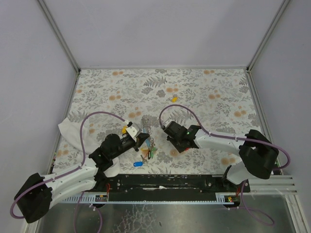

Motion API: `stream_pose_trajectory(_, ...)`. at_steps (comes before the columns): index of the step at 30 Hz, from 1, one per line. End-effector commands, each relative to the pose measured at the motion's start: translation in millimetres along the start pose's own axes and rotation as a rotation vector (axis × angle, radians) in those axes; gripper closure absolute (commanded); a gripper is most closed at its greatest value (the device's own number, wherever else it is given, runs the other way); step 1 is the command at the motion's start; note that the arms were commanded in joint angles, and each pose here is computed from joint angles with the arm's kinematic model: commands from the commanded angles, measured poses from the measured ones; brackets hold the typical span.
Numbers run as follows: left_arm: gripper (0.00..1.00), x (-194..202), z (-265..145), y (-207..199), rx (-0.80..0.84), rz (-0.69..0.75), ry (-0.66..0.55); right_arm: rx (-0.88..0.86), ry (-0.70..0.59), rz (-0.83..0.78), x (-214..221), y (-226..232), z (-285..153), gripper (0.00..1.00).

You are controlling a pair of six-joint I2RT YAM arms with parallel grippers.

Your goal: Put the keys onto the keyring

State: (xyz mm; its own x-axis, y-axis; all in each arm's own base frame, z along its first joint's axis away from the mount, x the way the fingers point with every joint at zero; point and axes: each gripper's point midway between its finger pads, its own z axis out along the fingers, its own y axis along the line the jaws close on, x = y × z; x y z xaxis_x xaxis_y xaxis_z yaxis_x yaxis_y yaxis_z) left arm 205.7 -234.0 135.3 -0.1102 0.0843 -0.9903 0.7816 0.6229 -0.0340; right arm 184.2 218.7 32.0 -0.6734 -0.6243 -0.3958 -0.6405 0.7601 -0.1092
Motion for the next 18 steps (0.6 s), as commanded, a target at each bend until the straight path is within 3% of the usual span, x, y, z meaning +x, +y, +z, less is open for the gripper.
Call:
stream_pose_trajectory(1,1.00,-34.2,2.7,3.1,-0.012,0.015,-0.102,0.059,0.018,-0.008,-5.8,-1.1,-4.4,0.73)
stream_pose_trajectory(18,1.00,-35.0,2.9,3.0,-0.010,0.014,-0.105,0.169,0.093,-0.014,2.4,-9.4,6.4,0.77)
